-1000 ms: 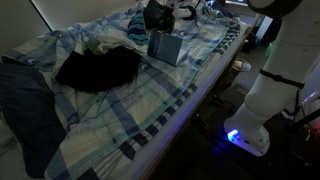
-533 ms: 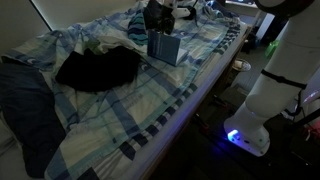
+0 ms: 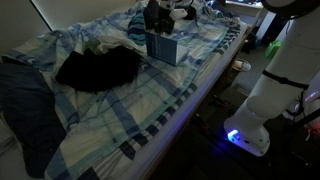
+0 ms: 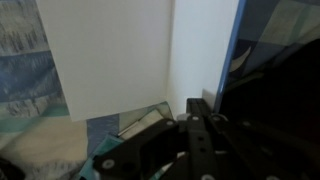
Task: Open the book on the bed
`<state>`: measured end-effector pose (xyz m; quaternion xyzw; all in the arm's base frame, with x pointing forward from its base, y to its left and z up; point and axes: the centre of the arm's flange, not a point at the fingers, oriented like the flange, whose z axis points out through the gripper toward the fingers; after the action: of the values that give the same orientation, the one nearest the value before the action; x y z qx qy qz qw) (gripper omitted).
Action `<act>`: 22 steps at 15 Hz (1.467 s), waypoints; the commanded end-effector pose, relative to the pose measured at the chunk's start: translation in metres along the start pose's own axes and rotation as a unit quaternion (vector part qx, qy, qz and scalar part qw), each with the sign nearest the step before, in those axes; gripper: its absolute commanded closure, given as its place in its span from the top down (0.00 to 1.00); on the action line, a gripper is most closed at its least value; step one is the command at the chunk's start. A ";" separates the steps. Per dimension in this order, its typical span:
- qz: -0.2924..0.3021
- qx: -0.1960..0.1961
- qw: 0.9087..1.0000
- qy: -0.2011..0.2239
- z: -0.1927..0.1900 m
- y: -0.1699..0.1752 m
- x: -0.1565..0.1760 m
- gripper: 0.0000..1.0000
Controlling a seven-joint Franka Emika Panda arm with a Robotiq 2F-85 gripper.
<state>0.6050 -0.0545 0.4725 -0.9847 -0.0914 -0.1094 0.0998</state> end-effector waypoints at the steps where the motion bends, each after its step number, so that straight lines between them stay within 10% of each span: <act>1: -0.026 -0.003 1.000 0.004 -0.001 -0.013 -0.014 0.00; 22: -0.104 0.005 0.994 -0.028 0.018 -0.071 -0.020 0.00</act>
<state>0.5891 0.0109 0.4593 -0.9752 -0.1770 -0.0881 0.0998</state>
